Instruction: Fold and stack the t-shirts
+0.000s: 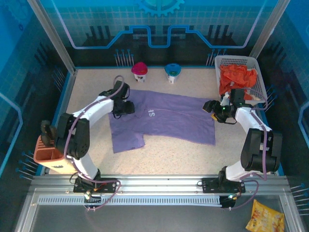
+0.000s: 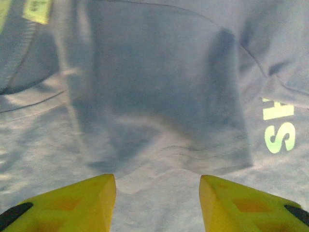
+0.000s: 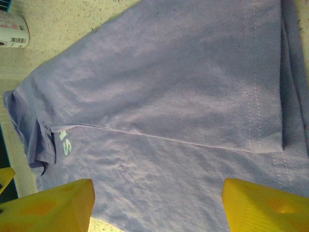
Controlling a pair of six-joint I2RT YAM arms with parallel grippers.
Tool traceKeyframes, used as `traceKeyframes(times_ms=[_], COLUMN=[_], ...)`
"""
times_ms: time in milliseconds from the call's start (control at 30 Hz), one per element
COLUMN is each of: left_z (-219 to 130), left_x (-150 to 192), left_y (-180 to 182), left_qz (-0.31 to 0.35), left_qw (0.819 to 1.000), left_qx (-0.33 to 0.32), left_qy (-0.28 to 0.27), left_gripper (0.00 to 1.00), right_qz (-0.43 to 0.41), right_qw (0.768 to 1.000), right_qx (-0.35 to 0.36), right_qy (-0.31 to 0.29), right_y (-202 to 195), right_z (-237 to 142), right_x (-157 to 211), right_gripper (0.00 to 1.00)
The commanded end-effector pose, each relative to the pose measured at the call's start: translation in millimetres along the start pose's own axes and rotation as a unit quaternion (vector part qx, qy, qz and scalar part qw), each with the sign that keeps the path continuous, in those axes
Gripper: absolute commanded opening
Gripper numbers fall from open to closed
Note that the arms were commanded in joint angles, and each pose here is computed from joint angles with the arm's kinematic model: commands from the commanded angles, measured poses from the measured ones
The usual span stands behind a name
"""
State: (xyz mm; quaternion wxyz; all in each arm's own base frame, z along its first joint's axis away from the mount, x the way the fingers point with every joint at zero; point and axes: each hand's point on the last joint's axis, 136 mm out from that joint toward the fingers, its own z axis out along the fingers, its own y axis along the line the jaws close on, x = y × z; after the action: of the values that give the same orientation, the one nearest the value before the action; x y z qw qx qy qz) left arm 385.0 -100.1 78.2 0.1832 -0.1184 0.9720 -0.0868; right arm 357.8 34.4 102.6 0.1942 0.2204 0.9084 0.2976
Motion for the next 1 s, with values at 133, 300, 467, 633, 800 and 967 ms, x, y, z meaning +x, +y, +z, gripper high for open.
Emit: traceKeyframes(times_ms=[133,300,467,633,800,967], left_z=[8.5,19.5,30.2,27.0,37.6,38.9], left_x=[30.9,24.7,16.7,6.1,6.6,4.3], left_y=[32.6,33.3,22.9,20.6,22.9,24.1], left_qz=[-0.105,-0.12,-0.132,-0.137,-0.137,-0.139], left_qw=[0.994,0.991,0.987,0.986,0.987,0.987], left_qx=[0.029,0.056,0.084,0.095,0.085,0.082], left_qy=[0.035,0.024,0.02,-0.011,-0.001,-0.006], left_gripper=[0.42,0.41,0.37,0.32,0.26,0.17], right_qz=[-0.016,-0.041,-0.071,-0.087,-0.102,-0.101], right_qw=[1.0,0.999,0.997,0.995,0.99,0.987], right_qx=[0.014,0.005,0.009,-0.02,-0.053,-0.061], right_qy=[0.007,0.022,0.036,0.043,0.084,0.107], right_y=[-1.4,18.0,43.4,89.4,148.4,188.4], right_z=[-6.8,2.8,18.4,44.0,93.5,138.6], right_x=[14.3,26.1,41.1,59.8,88.8,110.4], right_gripper=[0.71,0.7,0.66,0.61,0.54,0.41])
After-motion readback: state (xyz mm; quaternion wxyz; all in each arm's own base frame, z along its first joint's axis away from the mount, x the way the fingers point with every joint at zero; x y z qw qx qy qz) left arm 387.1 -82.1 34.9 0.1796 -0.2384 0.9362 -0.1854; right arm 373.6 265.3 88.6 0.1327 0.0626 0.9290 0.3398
